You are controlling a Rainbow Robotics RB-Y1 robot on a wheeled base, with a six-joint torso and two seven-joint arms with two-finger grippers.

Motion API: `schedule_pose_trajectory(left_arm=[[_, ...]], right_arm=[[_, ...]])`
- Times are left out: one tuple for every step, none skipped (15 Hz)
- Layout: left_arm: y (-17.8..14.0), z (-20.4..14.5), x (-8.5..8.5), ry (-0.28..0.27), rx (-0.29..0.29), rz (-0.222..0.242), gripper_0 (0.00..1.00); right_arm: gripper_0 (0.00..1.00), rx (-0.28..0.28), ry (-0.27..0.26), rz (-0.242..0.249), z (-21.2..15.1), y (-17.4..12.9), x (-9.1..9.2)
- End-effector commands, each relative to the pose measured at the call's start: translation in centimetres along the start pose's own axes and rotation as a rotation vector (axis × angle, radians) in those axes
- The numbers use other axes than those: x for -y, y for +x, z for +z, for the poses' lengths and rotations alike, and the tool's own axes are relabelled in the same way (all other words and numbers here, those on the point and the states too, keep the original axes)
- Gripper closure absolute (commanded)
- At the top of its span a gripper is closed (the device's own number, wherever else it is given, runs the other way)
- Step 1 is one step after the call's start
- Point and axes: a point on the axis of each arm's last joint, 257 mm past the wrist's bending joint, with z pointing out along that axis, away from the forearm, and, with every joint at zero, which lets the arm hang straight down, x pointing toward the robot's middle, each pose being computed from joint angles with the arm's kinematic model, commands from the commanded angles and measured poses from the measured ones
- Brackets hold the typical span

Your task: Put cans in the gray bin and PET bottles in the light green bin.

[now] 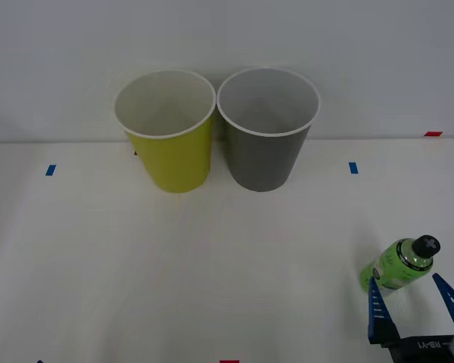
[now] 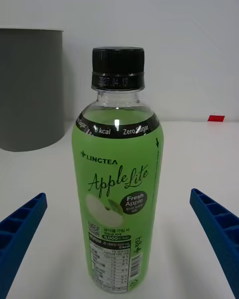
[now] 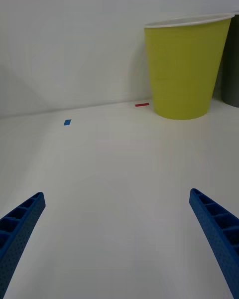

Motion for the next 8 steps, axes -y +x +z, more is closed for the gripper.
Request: schedule_pose_trajectory(left_arm=[[0.0,0.0,0.0,0.000,0.000,0.000,0.00],[0.0,0.0,0.0,0.000,0.000,0.000,0.00],[0.0,0.0,0.0,0.000,0.000,0.000,0.00],[0.0,0.0,0.0,0.000,0.000,0.000,0.00],[0.0,0.0,0.0,0.000,0.000,0.000,0.00],[0.0,0.0,0.0,0.000,0.000,0.000,0.00],[0.0,0.0,0.0,0.000,0.000,0.000,0.00],[0.0,0.0,0.0,0.000,0.000,0.000,0.00]], right_arm=[[0.00,0.003,0.031,0.014,1.3,-0.1,0.5],[0.00,0.000,0.035,0.021,1.8,0.0,0.5],[0.00,0.008,0.037,0.022,2.3,-0.3,0.2],[0.00,0.014,0.039,0.024,3.1,-0.5,0.1],[0.00,0.016,0.039,0.025,3.6,-0.6,0.1],[0.00,0.018,0.040,0.028,4.0,-0.7,0.1],[0.00,0.025,0.043,0.031,4.3,-0.9,0.1],[0.00,0.025,0.043,0.034,4.4,-0.9,0.1]])
